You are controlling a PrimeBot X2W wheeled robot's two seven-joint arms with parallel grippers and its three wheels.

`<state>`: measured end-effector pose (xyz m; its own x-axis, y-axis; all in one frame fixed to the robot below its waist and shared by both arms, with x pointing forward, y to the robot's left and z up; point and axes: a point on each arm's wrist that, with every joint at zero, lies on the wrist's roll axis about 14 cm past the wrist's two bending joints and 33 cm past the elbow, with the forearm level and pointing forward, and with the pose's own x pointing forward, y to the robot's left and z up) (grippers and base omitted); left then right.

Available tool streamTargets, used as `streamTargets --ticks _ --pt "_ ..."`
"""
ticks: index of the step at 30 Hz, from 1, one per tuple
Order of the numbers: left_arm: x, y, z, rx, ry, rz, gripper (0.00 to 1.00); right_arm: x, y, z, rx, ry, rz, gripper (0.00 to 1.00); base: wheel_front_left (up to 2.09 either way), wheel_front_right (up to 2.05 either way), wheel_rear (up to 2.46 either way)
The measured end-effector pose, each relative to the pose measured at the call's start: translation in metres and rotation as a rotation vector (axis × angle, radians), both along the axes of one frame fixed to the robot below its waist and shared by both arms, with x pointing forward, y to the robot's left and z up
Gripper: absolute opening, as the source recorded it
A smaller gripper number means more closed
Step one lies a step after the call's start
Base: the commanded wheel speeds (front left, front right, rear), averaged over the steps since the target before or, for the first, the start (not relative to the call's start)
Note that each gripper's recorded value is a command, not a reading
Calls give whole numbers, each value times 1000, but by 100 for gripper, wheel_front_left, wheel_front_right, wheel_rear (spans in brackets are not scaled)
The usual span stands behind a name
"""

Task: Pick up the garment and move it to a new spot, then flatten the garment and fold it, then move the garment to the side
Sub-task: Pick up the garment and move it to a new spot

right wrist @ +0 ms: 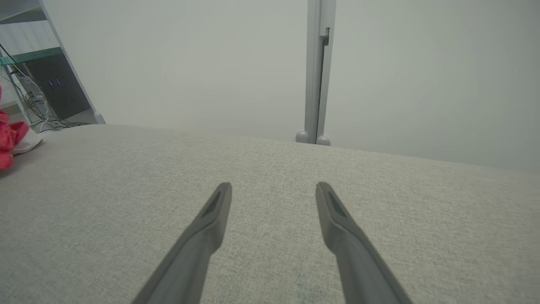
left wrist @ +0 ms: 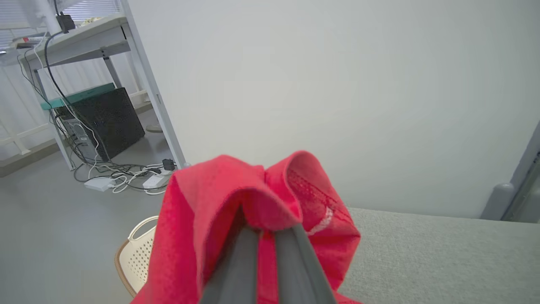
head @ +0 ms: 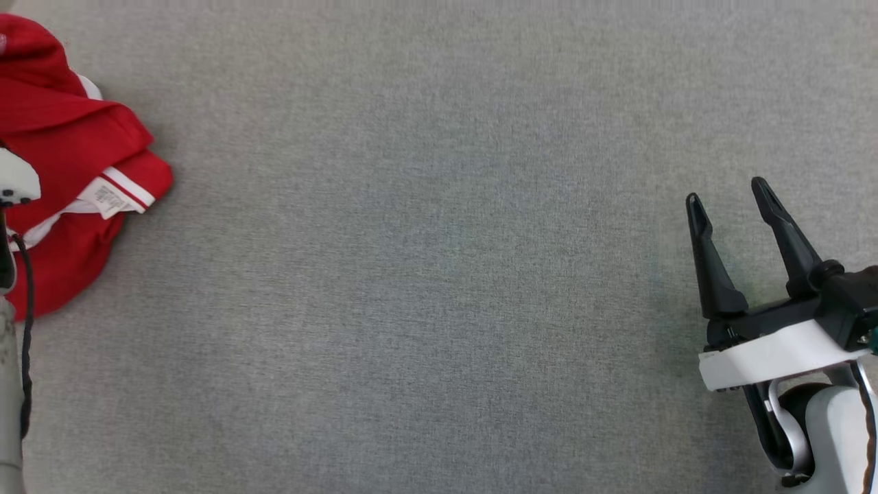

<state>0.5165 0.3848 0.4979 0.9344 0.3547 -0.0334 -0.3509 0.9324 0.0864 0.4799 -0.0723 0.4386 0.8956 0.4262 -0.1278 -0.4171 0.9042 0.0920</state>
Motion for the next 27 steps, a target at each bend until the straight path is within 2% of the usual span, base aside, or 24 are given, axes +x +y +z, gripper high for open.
streamTargets --ticks 8,14,20,27 --pt "-31 -36 105 158 -276 -106 0 -19 6 35 34 -58 -1 100 0 0 0" --pt "-67 -113 169 206 -478 -304 0 -42 -1 65 64 -109 -41 100 0 0 0" --pt "-84 -216 199 151 -576 -570 0 -56 -30 79 72 -137 -131 100 0 0 0" --pt "-98 -354 205 -4 -610 -967 0 -67 -74 88 76 -166 -262 100 0 0 0"
